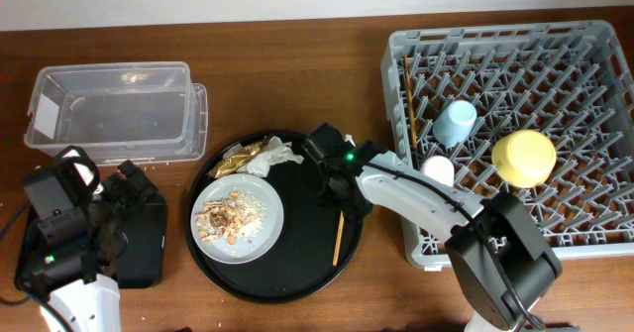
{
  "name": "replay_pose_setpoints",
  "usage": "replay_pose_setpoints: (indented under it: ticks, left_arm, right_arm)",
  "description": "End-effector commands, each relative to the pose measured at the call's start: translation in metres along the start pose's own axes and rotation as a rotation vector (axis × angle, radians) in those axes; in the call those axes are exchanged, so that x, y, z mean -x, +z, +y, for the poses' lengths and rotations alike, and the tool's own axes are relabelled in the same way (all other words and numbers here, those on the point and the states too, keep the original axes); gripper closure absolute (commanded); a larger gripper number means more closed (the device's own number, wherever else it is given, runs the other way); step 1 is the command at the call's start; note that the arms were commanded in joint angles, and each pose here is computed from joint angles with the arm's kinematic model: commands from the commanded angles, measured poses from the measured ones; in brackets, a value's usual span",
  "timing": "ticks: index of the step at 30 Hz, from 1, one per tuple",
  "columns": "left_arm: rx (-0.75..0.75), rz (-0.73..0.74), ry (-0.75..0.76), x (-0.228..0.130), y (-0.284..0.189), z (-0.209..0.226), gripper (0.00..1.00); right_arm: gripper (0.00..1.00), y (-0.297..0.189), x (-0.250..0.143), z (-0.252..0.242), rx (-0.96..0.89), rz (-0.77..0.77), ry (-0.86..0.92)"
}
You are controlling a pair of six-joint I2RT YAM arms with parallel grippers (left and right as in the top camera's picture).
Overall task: Sort waste into correct bins and load items into the dishwasher rack
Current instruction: 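Return the right gripper to the tray and grasp the second chopstick, then carry the second chopstick into the rack's left edge and release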
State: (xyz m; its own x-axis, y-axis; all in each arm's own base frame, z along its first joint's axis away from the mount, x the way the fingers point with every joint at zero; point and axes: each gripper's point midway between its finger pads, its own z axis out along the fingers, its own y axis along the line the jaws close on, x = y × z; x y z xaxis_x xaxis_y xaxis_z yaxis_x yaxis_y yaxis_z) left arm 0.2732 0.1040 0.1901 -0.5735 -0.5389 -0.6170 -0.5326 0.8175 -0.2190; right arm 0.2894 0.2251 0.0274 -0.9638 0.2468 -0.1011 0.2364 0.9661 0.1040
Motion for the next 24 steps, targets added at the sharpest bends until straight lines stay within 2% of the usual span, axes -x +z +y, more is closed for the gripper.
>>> replay_pose_setpoints:
  ticks: [1,3,5,8,9,11,13,17,20,24]
  left_arm:
    - [0.002,-0.019,-0.009,0.006,-0.003,0.0,0.01]
    - [0.002,-0.019,-0.008,0.006,-0.003,0.0,0.01]
    - [0.002,-0.019,-0.009,0.006,-0.003,0.0,0.01]
    - [0.002,-0.019,-0.009,0.006,-0.003,0.0,0.01]
    - [0.002,-0.019,-0.008,0.006,-0.003,0.0,0.01]
    - [0.002,-0.019,-0.008,0.006,-0.003,0.0,0.01]
    - [0.002,-0.019,-0.009,0.006,-0.003,0.0,0.01]
    - [0.002,-0.019,-0.009,0.006,-0.003,0.0,0.01]
    - [0.002,-0.019,-0.008,0.006,-0.003,0.0,0.01]
    - [0.002,-0.019,-0.009,0.006,-0.003,0.0,0.01]
  right_arm:
    - [0.52,0.008,-0.003,-0.002,-0.025,-0.006,-0.003]
    - [0.54,0.021,-0.005,-0.004,-0.048,0.012,-0.005]
    - [0.61,0.034,-0.011,-0.007,-0.069,0.048,-0.002]
    - [0.66,0.035,-0.012,-0.005,-0.059,0.053,-0.002]
    - [0.73,0.035,-0.012,-0.005,-0.059,0.054,-0.003]
    - [0.96,0.029,-0.015,0.003,-0.013,0.083,0.0]
    - [0.96,0.011,-0.012,0.009,0.035,0.089,0.011]
    - [0.96,-0.048,0.014,0.009,0.117,0.009,-0.018]
    - [0.96,-0.116,0.062,-0.006,0.228,-0.171,-0.107]
    - [0.96,-0.175,0.126,-0.053,0.239,-0.438,-0.257]
